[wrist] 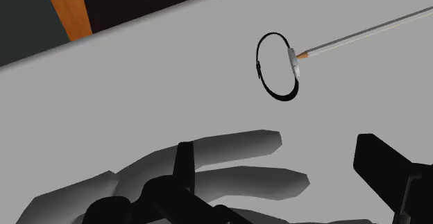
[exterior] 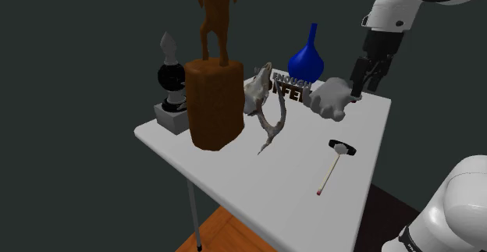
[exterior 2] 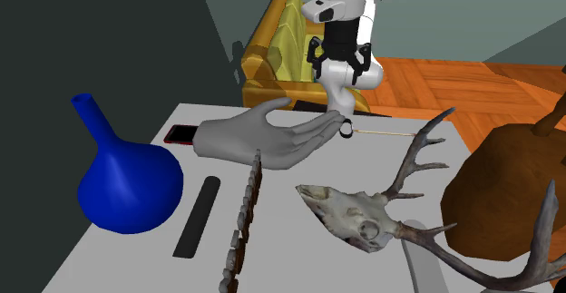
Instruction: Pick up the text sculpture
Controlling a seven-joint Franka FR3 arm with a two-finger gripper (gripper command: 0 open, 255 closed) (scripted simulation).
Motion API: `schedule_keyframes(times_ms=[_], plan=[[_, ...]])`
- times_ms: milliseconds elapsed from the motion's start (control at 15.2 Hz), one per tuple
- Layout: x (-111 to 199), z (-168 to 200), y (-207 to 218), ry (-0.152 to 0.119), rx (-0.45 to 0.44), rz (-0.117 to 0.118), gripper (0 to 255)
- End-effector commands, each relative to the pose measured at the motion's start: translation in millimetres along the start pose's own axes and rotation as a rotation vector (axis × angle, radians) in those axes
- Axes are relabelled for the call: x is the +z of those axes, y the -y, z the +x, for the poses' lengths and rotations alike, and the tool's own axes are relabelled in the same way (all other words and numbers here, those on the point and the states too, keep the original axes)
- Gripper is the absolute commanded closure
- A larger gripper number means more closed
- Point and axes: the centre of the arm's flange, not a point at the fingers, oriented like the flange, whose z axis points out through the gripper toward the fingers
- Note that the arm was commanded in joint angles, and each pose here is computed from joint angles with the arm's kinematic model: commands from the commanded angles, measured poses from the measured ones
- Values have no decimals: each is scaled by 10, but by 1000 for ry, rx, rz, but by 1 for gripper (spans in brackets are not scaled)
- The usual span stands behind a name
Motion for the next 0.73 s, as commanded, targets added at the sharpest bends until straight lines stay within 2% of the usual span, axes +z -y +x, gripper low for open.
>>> schedule_keyframes(times_ms=[0, 660], plan=[[0, 0, 0, 0, 0, 0, 0], [171, 1239, -359, -13, -102, 3, 0]])
